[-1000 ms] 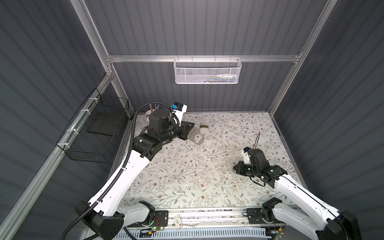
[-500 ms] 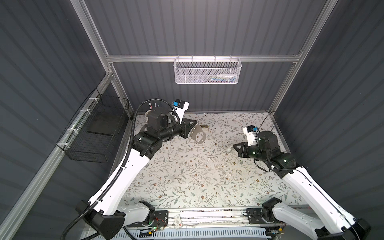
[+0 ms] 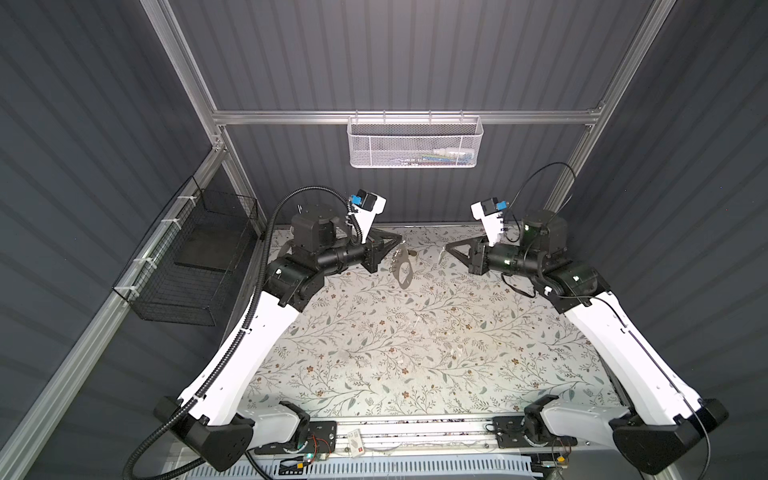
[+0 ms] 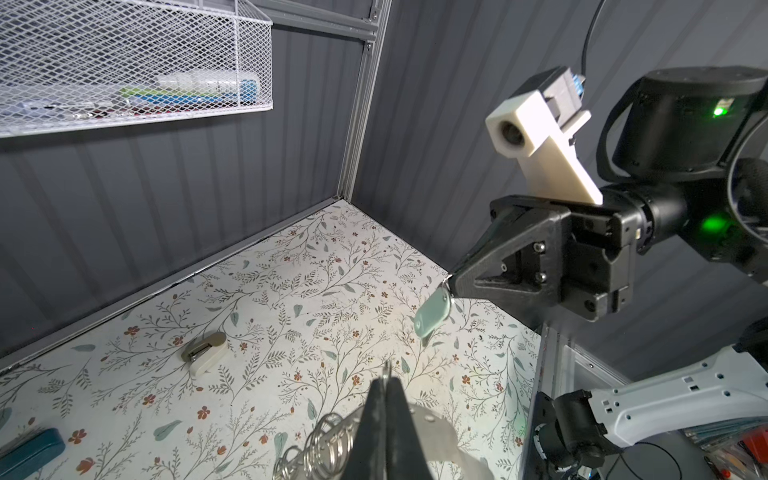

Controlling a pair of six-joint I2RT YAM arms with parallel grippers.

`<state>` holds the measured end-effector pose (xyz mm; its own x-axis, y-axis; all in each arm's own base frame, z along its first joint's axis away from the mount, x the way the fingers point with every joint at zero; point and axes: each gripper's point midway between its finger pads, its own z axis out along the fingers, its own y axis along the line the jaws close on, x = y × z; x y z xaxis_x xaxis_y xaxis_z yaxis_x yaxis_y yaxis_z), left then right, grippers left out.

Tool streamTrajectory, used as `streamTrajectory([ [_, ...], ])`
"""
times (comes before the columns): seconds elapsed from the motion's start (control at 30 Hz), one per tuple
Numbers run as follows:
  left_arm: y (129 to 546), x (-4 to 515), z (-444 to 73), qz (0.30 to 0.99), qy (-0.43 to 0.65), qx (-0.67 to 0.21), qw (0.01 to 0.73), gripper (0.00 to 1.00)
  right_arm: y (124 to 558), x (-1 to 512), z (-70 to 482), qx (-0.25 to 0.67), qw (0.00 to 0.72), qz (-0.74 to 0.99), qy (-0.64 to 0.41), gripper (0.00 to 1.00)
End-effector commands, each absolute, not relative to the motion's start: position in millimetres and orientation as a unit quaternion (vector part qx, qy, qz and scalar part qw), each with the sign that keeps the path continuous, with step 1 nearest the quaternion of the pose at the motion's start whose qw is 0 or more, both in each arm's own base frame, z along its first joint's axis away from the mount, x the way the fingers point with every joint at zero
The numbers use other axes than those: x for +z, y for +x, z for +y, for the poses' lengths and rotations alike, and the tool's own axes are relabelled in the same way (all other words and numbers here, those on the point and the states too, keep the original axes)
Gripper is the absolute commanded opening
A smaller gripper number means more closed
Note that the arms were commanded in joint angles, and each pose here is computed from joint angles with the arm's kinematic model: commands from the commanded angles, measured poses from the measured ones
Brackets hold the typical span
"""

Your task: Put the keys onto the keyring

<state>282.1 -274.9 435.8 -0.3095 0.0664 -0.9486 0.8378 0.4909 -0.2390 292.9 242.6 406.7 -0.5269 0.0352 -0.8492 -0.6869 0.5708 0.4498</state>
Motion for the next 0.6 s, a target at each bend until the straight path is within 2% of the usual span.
streamTrajectory([
  [0.0,273.8,454.7,-276.2,0.684,0.343,-0.396,0.507,0.00,283.8,432.5,259.2,0.427,0.453,0.737,-0.265,0.03],
  [0.3,269.2,460.5,-284.7,0.675,0.353,-0.424,0.491,0.00,279.9,448.6,284.0,0.401,0.471,0.716,-0.325,0.04],
  [0.57,267.5,460.9,-287.7,0.673,0.351,-0.438,0.482,0.00,282.1,449.8,289.9,0.388,0.484,0.711,-0.331,0.04],
])
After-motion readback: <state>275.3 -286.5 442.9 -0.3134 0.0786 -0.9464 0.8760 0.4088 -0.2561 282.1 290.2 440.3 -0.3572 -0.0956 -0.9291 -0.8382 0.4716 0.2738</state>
